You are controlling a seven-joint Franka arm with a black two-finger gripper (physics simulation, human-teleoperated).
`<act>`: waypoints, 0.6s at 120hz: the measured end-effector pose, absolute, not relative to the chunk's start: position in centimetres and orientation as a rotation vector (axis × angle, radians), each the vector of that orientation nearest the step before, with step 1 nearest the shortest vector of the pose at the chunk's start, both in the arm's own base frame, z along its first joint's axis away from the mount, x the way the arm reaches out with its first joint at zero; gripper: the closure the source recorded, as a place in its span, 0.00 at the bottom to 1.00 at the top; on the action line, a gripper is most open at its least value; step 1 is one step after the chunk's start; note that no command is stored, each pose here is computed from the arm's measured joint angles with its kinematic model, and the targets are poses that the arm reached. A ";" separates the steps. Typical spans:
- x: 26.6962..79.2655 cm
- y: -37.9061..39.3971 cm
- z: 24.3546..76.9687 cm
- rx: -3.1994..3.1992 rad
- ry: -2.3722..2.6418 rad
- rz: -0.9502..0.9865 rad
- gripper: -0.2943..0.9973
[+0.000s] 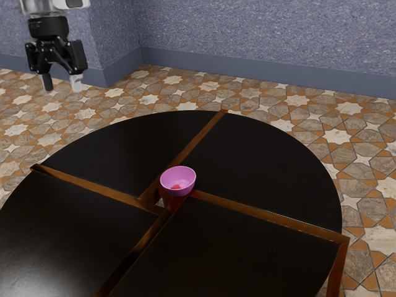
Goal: Take strawberry from the bowl
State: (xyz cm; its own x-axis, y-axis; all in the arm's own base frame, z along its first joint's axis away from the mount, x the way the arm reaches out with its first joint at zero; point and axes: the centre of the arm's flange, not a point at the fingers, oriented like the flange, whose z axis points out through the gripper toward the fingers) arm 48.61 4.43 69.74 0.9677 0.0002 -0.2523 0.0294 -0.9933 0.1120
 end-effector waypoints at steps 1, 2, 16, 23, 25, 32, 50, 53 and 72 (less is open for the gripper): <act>48.8 4.6 69.8 3.004 0.027 -0.366 0.24; 48.9 4.8 69.8 3.006 0.032 -0.348 0.24; 51.1 7.2 69.8 3.027 0.105 -0.156 0.24; 52.3 8.5 68.5 3.031 0.139 -0.108 0.24; 52.6 8.8 67.9 3.030 0.148 -0.099 0.24; 55.0 9.6 64.8 3.012 0.193 -0.089 0.24; 59.6 9.3 60.3 2.900 0.340 -0.033 0.24; 60.6 9.7 58.6 2.877 0.383 -0.055 0.24; 64.3 13.5 47.4 2.563 0.550 -0.258 0.24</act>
State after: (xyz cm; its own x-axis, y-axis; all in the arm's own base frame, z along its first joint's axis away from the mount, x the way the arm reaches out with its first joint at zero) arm 64.33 13.45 47.40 0.9002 0.3334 -0.2802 0.4286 -0.7923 0.4342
